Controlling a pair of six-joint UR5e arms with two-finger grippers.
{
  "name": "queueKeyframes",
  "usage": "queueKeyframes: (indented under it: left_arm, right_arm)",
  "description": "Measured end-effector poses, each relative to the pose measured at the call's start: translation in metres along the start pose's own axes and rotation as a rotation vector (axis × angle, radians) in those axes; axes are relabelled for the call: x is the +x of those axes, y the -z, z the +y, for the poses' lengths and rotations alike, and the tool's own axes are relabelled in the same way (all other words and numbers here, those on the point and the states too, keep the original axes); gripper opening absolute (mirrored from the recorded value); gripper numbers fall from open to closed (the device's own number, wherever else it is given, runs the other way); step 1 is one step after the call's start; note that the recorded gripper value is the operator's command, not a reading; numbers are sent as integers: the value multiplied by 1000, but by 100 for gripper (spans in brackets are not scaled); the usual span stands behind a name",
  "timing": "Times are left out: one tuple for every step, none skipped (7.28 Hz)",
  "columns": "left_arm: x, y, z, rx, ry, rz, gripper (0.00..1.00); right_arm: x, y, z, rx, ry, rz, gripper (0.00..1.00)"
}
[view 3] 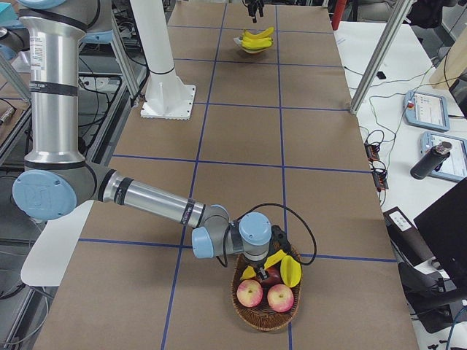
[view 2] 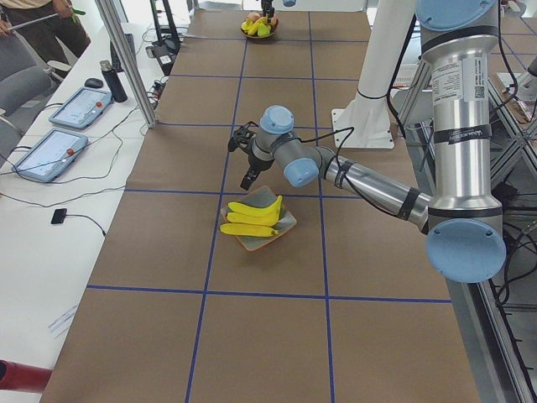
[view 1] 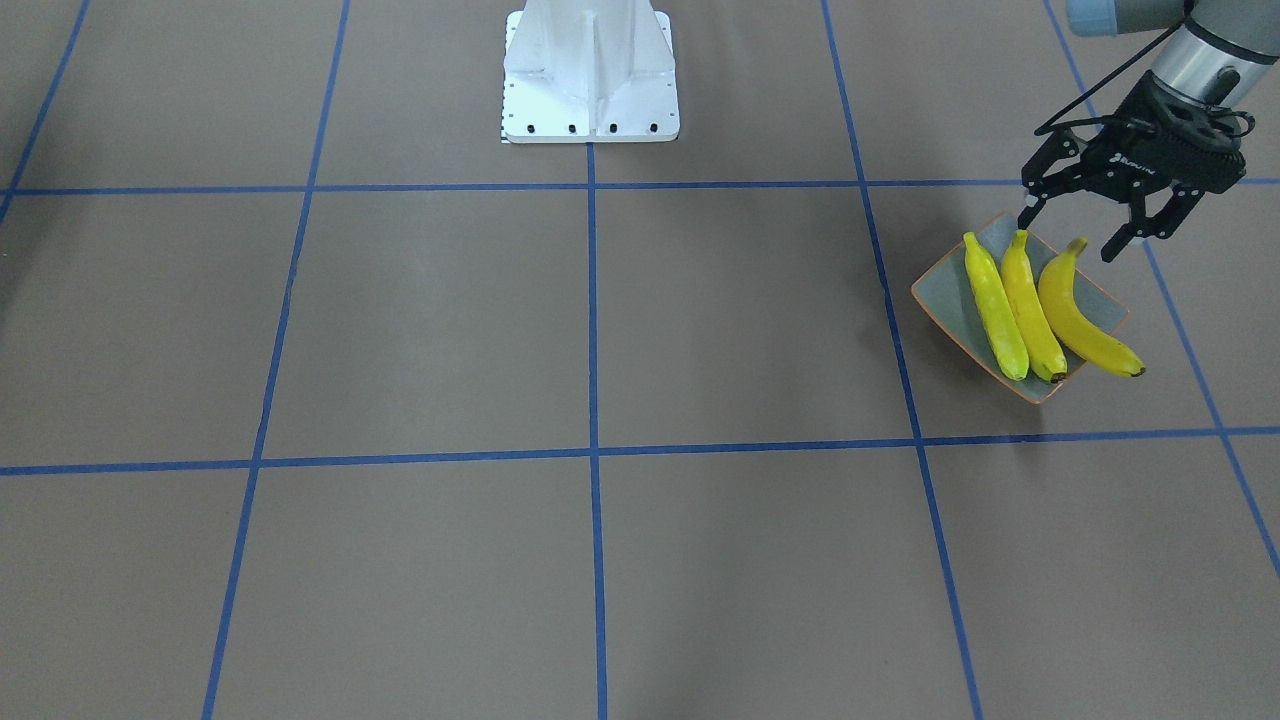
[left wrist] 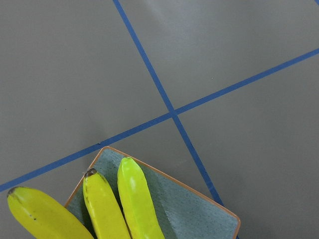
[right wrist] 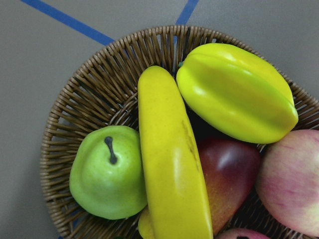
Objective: Transfer all bananas from basket to plate
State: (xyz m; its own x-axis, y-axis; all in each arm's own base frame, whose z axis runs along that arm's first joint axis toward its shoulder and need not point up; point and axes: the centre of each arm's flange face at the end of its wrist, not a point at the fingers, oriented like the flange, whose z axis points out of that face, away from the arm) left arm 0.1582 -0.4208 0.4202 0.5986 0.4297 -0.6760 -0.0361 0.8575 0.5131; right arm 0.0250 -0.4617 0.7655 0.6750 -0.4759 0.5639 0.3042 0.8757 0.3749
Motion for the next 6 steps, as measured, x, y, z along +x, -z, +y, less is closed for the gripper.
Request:
queueKeyframes:
  left_arm:
    - [0, 0, 0, 0, 0, -1, 100]
    - [0, 1, 0, 0, 0, -1, 100]
    - [-1, 1, 1, 1, 1, -1, 100]
    - [-1, 1, 1, 1, 1, -2, 100]
    - [-1, 1, 2, 0, 2, -2, 100]
    - [-1, 1, 2, -1, 2, -1, 100]
  right_arm:
    - [0, -1, -1, 5, 5, 1, 0]
    - [0, 1, -5, 12, 10, 0, 0]
    - [-2, 3, -9, 20, 18, -1, 0]
    - [-4, 7, -14, 31, 27, -3, 0]
    - [-6, 15, -20, 49, 34, -9, 0]
    - [-6, 30, -25, 82, 33, -22, 0]
